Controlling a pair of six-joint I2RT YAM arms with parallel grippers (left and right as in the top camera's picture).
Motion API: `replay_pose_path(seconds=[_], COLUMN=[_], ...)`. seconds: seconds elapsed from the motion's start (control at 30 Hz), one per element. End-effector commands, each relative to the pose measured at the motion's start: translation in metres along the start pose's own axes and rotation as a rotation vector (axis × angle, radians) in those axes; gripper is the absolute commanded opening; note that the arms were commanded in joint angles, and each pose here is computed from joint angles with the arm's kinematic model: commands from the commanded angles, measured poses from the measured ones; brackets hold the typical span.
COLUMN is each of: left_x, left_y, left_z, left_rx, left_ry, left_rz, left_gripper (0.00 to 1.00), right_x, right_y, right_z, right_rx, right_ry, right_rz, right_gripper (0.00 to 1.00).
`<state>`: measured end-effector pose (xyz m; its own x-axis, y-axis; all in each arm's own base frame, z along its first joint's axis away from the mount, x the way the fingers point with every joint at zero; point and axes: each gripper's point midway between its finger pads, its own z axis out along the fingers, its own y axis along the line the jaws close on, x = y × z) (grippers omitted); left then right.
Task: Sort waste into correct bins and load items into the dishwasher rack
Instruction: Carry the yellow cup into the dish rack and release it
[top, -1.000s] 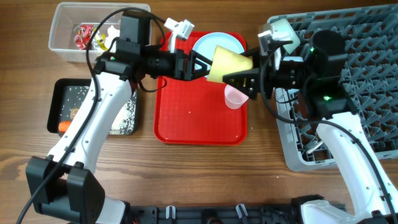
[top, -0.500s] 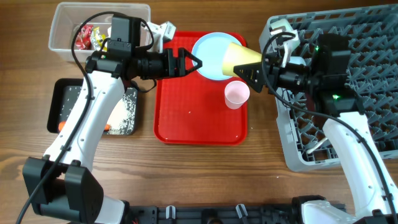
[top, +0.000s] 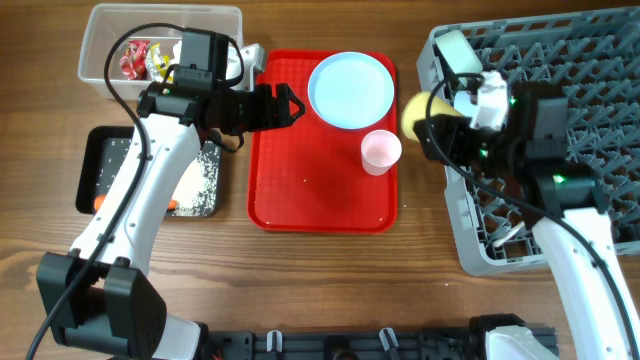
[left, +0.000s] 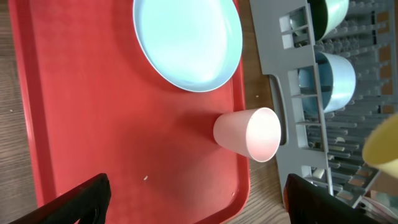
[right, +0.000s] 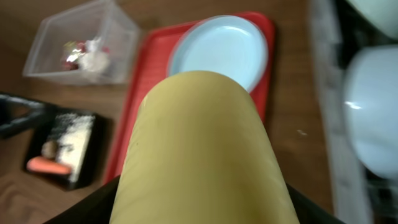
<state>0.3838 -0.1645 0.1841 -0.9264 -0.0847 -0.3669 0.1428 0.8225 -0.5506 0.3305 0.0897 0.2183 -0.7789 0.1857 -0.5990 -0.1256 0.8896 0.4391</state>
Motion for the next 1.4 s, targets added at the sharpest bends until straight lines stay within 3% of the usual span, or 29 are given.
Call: replay_pose_path(seconds=[0.0, 0.3, 0.7, 1.37], left_x=[-0.002, 0.008, 0.015, 0.018], left_y=[0.003, 0.012, 0.036, 0.054], left_z=[-0.004, 0.007, 0.027, 0.039], left_rx=[-0.024, -0.042, -0.117, -0.178], left_ry=[-0.014, 0.043, 0.091, 0.113], left_rz=[0.011, -0.02, -0.052, -0.066], left_gripper=[0.89, 0.89, 0.89, 0.89], right_x=[-0.012, 0.023, 0.023, 0.045], right_y=[-0.027, -0.067, -0.134, -0.156], right_z=[-0.028, -0.049, -0.083, -0.02], right_rx=[0.211, 0.435, 0.579, 0.536], right_ry=[-0.068, 0.043, 0.005, 0.234], right_rz=[0.061, 0.153, 0.334, 0.364], right_gripper=[0.56, 0.55, 0.49, 0.48])
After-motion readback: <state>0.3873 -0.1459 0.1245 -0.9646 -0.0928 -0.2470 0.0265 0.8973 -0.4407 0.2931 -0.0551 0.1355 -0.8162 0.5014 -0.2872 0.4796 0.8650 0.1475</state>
